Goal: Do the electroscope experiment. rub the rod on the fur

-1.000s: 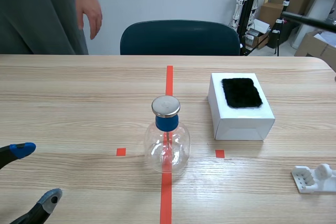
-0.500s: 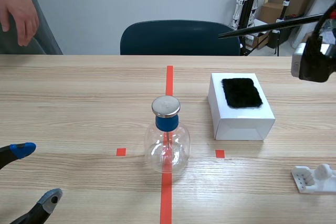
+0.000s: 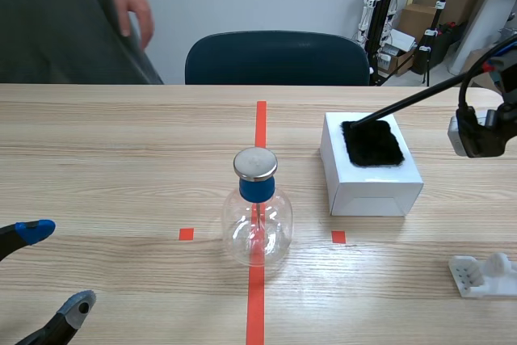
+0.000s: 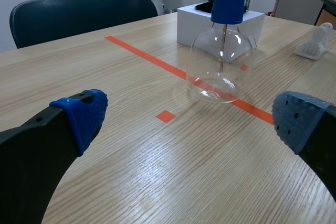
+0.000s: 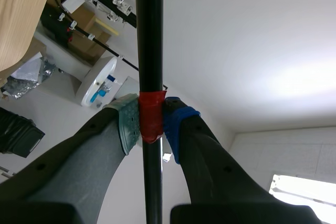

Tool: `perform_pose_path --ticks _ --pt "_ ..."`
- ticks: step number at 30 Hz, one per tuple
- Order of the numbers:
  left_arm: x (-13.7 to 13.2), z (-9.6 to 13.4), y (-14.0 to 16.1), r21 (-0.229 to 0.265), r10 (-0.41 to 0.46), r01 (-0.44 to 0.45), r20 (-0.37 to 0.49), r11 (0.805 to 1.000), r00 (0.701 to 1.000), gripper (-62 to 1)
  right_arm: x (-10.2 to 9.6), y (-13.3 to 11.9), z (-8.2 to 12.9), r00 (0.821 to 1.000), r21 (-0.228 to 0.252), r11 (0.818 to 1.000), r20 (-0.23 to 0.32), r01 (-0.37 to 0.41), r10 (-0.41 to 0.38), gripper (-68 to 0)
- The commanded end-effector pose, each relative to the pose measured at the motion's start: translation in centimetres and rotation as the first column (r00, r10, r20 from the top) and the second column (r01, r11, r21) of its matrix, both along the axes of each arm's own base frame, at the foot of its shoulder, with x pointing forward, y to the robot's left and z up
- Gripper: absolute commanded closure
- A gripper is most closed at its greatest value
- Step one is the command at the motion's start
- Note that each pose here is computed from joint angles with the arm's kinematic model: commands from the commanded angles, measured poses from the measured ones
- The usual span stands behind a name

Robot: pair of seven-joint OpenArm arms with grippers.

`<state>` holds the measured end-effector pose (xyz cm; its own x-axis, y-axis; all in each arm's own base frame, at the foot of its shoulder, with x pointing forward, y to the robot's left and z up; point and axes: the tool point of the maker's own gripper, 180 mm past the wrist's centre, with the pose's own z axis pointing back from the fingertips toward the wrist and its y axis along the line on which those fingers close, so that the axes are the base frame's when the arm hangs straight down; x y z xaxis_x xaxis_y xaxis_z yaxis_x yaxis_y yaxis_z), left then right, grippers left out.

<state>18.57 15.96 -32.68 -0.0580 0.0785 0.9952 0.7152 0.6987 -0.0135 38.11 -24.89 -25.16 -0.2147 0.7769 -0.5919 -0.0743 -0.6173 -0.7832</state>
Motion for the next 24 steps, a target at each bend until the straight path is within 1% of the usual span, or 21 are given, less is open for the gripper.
perform_pose_path --ticks 1,4,9,12,15,19,24 --pt "0.3 0.8 0.1 -0.016 0.000 0.000 0.025 1.000 1.000 -62.3 0.6 -0.5 1.9 0.999 -0.016 1.000 0.053 0.000 0.001 0.1" --pt "0.3 0.8 0.1 -0.017 0.000 0.000 0.026 1.000 1.000 -62.3 0.5 -0.8 1.2 1.000 -0.021 1.000 0.030 0.000 0.001 0.1" --pt "0.3 0.8 0.1 -0.016 0.000 0.000 0.025 1.000 1.000 -62.3 0.3 -0.5 0.6 1.000 -0.020 1.000 0.005 -0.015 0.015 0.1" --pt "0.3 0.8 0.1 -0.016 0.000 0.000 0.025 1.000 1.000 -62.3 0.2 -0.8 0.2 1.000 -0.035 0.999 -0.014 -0.005 0.005 0.1" --pt "0.3 0.8 0.1 -0.016 0.000 0.000 0.025 1.000 1.000 -62.3 0.2 -0.9 0.3 1.000 -0.040 0.999 -0.007 0.003 -0.004 0.1" --pt "0.3 0.8 0.1 -0.016 0.000 0.000 0.025 1.000 1.000 -62.3 0.1 -1.2 -0.3 1.000 -0.093 0.996 -0.028 -0.011 0.008 0.1" --pt "0.3 0.8 0.1 -0.016 0.000 0.000 0.025 1.000 1.000 -62.3 0.0 -1.2 -0.6 0.999 -0.103 0.994 -0.039 -0.020 0.016 0.1"
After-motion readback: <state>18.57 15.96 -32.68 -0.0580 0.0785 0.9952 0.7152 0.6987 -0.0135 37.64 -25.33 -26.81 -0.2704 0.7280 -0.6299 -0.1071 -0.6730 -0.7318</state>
